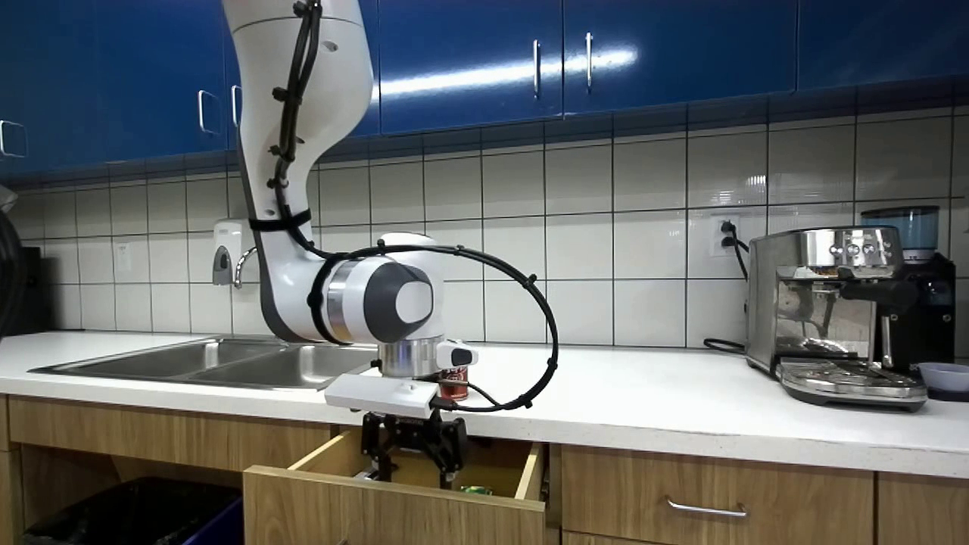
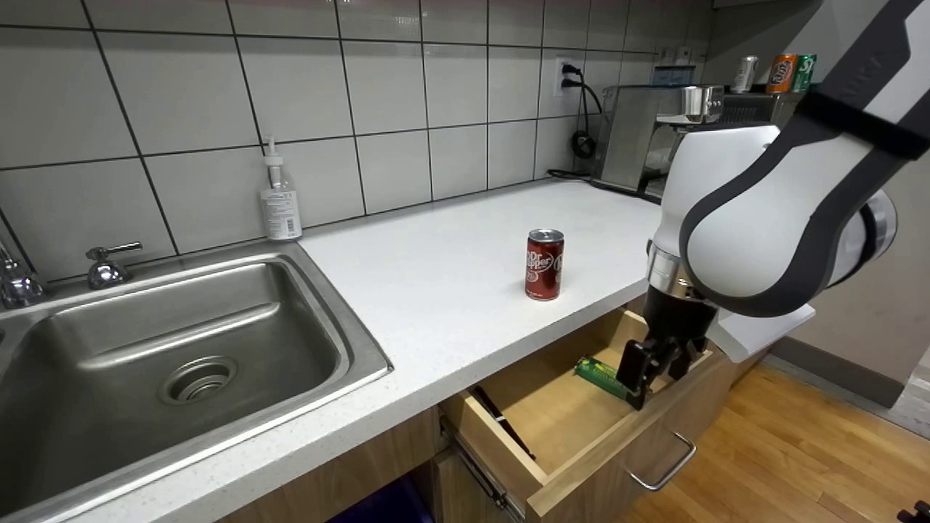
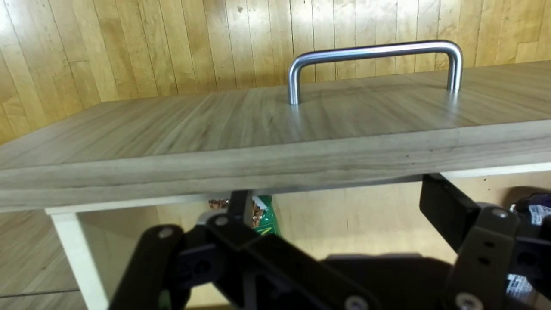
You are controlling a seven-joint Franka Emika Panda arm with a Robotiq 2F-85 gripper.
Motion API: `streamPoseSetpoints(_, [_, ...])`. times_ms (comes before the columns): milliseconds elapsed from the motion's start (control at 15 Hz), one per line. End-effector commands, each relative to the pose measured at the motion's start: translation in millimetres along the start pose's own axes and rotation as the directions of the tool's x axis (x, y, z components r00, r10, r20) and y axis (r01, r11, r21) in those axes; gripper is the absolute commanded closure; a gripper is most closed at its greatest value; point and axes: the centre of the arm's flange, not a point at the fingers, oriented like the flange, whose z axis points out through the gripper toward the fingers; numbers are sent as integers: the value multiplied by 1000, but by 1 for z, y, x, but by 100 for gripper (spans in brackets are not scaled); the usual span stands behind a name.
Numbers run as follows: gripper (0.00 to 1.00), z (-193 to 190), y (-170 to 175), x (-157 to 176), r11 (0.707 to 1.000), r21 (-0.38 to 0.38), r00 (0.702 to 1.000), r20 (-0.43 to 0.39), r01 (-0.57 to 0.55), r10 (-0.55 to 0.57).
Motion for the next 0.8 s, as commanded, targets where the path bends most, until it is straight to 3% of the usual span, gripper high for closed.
streamPoseSetpoints(0, [0, -9, -2, -14, 1000, 19, 1000, 7, -14, 14])
streamPoseSetpoints(733, [0, -80, 0, 4, 1000, 7, 998, -66, 8, -7])
